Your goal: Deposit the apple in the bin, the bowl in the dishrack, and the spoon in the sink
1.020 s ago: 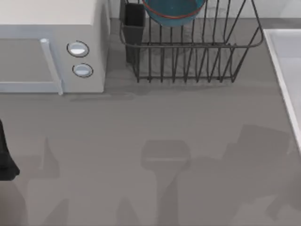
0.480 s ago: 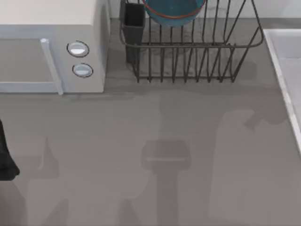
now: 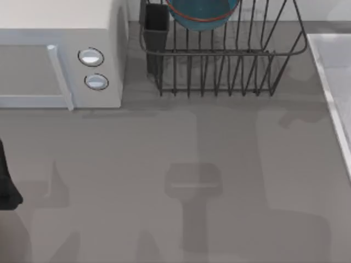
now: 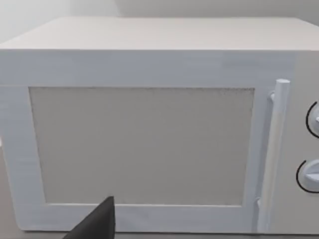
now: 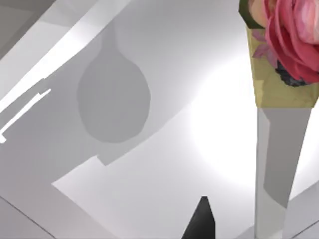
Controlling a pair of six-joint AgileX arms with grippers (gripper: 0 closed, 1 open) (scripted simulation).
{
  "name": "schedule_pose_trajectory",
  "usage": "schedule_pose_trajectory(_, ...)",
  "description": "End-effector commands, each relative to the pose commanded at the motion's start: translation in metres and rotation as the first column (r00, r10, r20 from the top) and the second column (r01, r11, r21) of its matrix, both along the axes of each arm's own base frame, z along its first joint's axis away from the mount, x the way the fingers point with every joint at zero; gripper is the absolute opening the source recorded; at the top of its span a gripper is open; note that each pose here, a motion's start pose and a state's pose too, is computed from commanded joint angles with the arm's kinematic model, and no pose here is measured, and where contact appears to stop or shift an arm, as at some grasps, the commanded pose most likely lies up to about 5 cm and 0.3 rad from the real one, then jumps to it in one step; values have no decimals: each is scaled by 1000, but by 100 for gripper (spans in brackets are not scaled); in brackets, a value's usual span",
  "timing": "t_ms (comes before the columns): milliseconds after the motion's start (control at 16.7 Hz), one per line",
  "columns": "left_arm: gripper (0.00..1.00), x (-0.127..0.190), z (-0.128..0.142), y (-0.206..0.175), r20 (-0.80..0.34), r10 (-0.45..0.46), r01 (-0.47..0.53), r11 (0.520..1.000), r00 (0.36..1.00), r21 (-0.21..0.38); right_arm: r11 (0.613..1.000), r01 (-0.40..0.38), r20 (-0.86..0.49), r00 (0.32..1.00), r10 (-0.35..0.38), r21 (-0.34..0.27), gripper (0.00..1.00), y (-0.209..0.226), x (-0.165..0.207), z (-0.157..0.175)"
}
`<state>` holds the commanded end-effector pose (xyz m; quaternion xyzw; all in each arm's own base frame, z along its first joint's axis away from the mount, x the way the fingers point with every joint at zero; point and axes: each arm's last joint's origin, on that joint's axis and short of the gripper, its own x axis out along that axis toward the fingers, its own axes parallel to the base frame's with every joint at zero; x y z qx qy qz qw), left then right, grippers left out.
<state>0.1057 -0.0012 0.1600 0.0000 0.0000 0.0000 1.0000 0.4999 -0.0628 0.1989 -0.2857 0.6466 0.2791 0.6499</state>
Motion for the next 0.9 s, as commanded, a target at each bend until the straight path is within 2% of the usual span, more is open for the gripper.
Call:
schedule_pose_trajectory(480, 100, 0, 0, 0, 0, 0, 0, 1000, 1000, 0, 1000, 7, 10, 1000, -7, -1, 0, -2, 2, -3)
schedule_pose_trajectory(900, 100, 0, 0, 0, 0, 0, 0, 1000, 1000, 0, 1000, 2, -16, 1000, -2, 3, 0, -1, 3, -38)
